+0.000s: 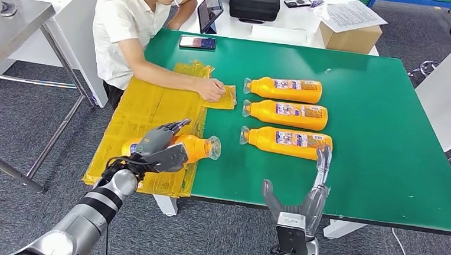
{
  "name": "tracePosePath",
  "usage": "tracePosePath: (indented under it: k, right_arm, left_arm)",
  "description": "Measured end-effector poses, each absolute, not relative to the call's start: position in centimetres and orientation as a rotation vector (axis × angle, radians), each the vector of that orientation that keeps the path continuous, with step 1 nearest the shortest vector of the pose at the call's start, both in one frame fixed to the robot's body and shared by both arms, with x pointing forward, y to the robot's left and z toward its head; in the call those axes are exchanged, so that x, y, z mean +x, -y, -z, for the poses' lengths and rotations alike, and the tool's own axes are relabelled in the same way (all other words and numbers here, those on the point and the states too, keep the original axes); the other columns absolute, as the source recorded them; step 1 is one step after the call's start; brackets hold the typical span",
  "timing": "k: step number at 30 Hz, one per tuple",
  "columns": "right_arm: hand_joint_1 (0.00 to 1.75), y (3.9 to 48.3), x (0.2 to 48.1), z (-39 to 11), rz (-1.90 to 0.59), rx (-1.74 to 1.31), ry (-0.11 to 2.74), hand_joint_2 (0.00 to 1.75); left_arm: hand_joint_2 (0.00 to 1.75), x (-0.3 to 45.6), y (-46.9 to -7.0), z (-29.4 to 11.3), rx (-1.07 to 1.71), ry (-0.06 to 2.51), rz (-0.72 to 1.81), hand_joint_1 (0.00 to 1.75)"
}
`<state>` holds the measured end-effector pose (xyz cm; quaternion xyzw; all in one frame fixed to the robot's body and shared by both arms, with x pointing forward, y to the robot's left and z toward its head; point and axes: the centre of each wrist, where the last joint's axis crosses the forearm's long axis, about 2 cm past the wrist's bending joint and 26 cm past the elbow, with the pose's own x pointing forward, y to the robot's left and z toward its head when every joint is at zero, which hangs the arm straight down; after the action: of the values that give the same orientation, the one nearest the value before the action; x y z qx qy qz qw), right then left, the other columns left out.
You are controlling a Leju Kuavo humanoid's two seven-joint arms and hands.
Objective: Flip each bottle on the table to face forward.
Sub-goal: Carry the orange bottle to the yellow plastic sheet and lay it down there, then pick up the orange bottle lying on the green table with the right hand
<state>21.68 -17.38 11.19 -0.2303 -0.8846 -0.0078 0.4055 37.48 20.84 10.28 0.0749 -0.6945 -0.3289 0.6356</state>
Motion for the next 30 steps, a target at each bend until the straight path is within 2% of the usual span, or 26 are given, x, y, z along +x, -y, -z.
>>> tracePosePath:
  k: [14,30]
  right_arm:
    - [0.0,17.0,22.2,-10.3,-0.004,-0.506,2.215,1.75]
    - [0.0,17.2,22.4,-9.3,-0.019,-0.492,2.182,1.75]
  left_arm:
    - [1.75,38.3,-21.2,-9.5,0.104,1.481,0.776,0.0]
    - [1.75,38.1,-21.4,-8.8,0.168,1.547,0.782,0.0]
